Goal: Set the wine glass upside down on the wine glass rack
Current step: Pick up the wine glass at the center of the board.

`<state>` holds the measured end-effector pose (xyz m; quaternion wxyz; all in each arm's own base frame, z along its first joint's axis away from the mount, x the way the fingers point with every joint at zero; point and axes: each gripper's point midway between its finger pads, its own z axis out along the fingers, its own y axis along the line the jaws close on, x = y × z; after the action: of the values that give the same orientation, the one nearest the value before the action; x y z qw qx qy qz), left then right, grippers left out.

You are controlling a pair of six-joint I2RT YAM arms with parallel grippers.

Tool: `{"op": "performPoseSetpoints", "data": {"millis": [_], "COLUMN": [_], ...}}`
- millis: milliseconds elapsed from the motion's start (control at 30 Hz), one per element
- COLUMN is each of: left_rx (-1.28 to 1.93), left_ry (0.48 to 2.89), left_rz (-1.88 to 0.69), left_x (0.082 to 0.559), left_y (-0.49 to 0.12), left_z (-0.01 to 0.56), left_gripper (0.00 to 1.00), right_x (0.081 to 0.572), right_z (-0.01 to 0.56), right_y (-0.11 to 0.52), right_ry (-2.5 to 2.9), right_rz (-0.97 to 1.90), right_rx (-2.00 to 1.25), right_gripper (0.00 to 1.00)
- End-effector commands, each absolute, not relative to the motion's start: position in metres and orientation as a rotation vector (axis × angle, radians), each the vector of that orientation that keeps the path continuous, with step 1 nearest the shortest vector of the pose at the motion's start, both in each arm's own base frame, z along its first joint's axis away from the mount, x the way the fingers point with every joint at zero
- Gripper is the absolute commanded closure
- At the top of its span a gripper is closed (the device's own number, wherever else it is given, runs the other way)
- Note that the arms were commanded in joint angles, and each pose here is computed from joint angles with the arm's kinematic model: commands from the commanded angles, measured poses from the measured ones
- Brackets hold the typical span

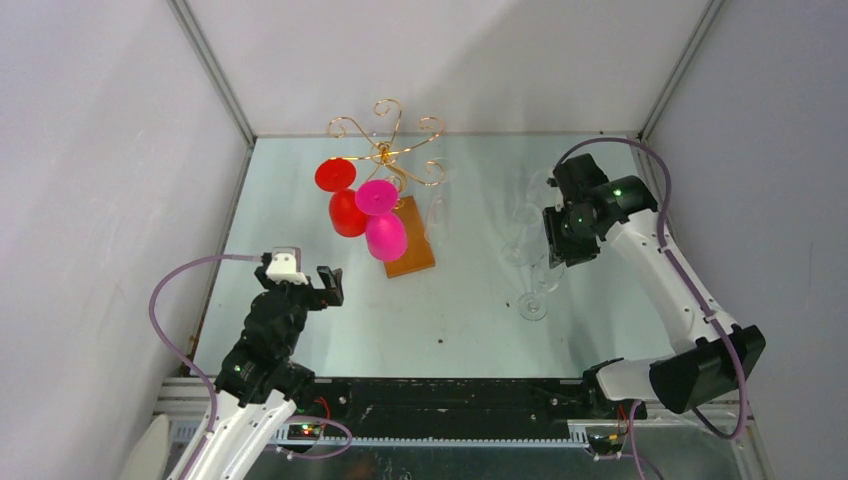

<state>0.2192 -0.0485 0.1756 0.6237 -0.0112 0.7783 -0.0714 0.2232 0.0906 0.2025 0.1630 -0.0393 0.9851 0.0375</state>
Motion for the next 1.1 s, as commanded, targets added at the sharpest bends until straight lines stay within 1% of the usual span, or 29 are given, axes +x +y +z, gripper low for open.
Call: {"op": "performPoseSetpoints", "data": {"millis": [0,33,133,233,367,433,533,767,967,1067], "left_rx": [-0.026,-0.026,-0.026,-0.025,-0.026,-0.026,-0.025,-0.025,-0.024,-0.023], "left_ry": [1.753,1.754,1.758,1.759,1.756,1.757,1.759,1.759,1.762,1.765], "left_rz": [-0.182,-0.182,-0.179,-0.179,-0.180,-0.180,-0.179,-0.179,-0.178,-0.177], "left_x": [0.221,0.221,0.221,0.221,0.221,0.221,0.221,0.221,0.221,0.221], "left_y": [-0.051,-0.051,-0.051,-0.051,-0.051,-0.051,-0.051,-0.051,-0.051,-0.051], "left_z": [0.184,0.184,0.183,0.183,0.183,0.183,0.183,0.183,0.182,0.182], "left_gripper": [0.00,0.00,0.00,0.00,0.00,0.00,0.00,0.00,0.00,0.00], "right_x": [0.231,0.232,0.234,0.234,0.232,0.231,0.228,0.223,0.219,0.218], "right_z": [0.207,0.206,0.203,0.200,0.202,0.204,0.208,0.225,0.260,0.280], "right_y": [0.088,0.088,0.089,0.090,0.093,0.094,0.097,0.098,0.101,0.102], "right_ry": [2.791,2.794,2.803,2.819,2.816,2.808,2.795,2.746,2.626,2.544], "right_rz": [0.050,0.044,0.043,0.045,0.070,0.086,0.114,0.153,0.241,0.282], "right_rx": [-0.191,-0.200,-0.219,-0.227,-0.231,-0.225,-0.224,-0.202,-0.171,-0.149], "right_gripper": [0.64,0.65,0.72,0.77,0.87,0.90,0.92,0.94,1.00,1.00]}}
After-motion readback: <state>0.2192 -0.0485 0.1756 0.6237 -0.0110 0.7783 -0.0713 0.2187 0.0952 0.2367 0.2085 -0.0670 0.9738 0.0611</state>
